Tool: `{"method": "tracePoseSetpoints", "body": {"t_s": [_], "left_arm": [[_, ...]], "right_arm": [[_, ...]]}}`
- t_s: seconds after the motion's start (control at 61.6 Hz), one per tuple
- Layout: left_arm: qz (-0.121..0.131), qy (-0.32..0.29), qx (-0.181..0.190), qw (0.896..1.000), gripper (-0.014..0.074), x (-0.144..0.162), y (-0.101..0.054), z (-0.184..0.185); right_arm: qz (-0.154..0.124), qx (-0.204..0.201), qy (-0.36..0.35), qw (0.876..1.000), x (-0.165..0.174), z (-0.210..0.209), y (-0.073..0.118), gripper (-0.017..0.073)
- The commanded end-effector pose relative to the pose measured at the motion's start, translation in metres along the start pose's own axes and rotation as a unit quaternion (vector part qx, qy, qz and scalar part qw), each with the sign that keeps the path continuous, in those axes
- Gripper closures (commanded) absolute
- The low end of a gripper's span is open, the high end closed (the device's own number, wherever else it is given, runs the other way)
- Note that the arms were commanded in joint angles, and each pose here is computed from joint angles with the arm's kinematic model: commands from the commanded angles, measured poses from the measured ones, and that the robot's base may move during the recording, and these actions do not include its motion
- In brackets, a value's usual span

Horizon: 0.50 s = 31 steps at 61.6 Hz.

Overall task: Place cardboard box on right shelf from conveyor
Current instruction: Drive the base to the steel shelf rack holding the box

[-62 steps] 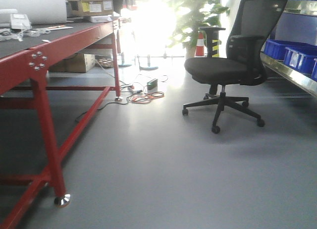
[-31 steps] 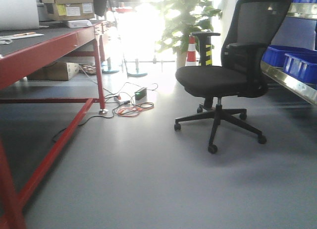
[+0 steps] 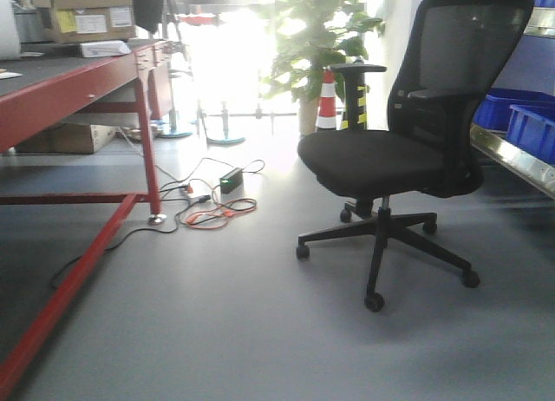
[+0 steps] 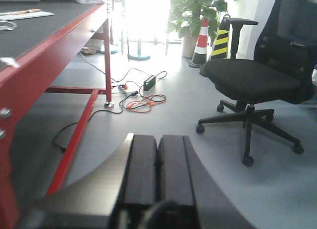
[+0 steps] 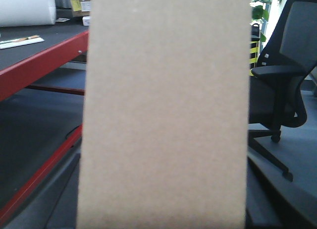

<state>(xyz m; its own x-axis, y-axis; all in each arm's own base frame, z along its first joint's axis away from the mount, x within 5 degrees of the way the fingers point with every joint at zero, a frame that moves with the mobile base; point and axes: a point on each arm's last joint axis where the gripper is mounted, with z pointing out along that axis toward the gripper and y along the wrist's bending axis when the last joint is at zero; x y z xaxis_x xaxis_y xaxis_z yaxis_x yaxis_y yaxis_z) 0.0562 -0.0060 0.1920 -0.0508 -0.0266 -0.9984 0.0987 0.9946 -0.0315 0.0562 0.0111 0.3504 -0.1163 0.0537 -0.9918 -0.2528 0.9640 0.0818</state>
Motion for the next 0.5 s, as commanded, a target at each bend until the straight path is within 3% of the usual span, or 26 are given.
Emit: {"method": "tracePoseSetpoints", "body": {"t_s": [0.0, 0.487], "left_arm": [[-0.003, -0.044, 0.0, 0.999, 0.071, -0.0062, 0.0002, -0.0007], [-0.003, -0.045, -0.003, 0.999, 0.071, -0.0062, 0.0006, -0.0007]], "right_arm": [[-0.015, -0.009, -0.059, 0.998, -0.0172, -0.0018, 0.0025, 0.0358], [-0.015, -0.009, -0.059, 0.998, -0.0172, -0.0018, 0.0025, 0.0358]]}}
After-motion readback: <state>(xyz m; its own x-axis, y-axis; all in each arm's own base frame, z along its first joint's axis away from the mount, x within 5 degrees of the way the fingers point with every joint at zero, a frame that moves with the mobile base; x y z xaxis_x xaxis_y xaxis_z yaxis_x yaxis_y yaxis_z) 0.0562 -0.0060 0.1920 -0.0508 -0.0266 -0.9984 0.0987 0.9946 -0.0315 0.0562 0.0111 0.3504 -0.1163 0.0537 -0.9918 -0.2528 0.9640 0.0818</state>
